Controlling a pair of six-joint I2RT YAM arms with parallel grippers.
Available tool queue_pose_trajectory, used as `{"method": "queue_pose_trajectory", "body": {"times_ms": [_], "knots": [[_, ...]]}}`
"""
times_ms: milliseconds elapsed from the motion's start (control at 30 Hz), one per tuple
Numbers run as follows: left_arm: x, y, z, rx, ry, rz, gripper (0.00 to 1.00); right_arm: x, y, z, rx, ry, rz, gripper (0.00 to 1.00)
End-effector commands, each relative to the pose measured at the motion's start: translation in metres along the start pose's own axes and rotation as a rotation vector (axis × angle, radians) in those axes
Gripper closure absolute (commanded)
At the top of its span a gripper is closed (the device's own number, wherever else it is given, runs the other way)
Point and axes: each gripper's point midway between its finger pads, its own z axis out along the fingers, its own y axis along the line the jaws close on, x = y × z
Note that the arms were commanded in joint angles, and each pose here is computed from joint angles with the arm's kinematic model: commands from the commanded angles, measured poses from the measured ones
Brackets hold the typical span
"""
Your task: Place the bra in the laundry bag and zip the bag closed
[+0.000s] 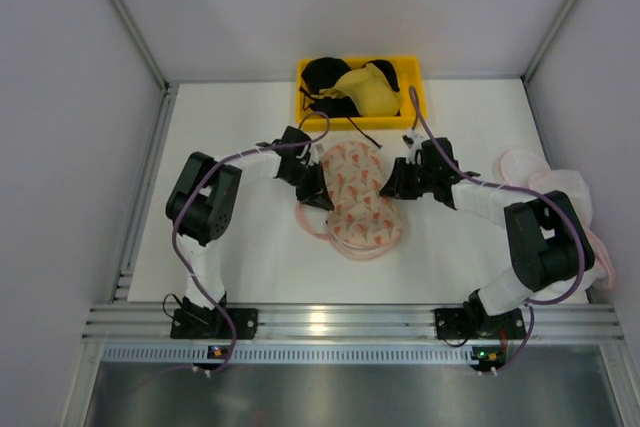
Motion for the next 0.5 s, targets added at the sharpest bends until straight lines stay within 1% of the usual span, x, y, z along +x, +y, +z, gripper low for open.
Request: {"method": "queue_pose_trajectory", "body": {"times_ms": [0, 33, 133, 233, 267, 333, 367, 400, 467], "knots": [[-0.012, 0.004, -0.005, -0.026, -0.022, 0.054, 0.93, -0.009, 0.016, -0.003, -0.047, -0.025, -0.060, 0.76], [-0.014, 0.008, -0.006, -0.039, -0.020, 0.080, 1.00, -0.013, 0.017, -0.006, -0.048, -0.030, -0.070, 0.62], [-0.009, 0.026, -0.012, -0.083, 0.003, 0.075, 1.00, -0.021, 0.012, -0.012, -0.049, -0.045, -0.072, 0.38], [-0.009, 0.042, -0.016, -0.120, 0.023, 0.117, 1.00, -0.027, 0.002, -0.018, -0.050, -0.057, -0.042, 0.28], [-0.010, 0.047, -0.016, -0.134, 0.027, 0.122, 1.00, -0.026, 0.000, -0.018, -0.056, -0.052, -0.031, 0.26], [-0.011, 0.051, -0.016, -0.138, 0.034, 0.140, 1.00, -0.020, 0.005, -0.016, -0.111, -0.027, 0.002, 0.25], [-0.015, 0.052, -0.014, -0.139, 0.036, 0.143, 1.00, -0.022, 0.012, -0.014, -0.150, -0.036, 0.003, 0.25], [-0.015, 0.054, -0.013, -0.145, 0.041, 0.140, 1.00, -0.017, 0.019, -0.014, -0.198, -0.013, 0.015, 0.25], [-0.016, 0.057, -0.008, -0.136, 0.057, 0.130, 1.00, -0.007, 0.027, -0.007, -0.239, 0.027, 0.029, 0.24]]}}
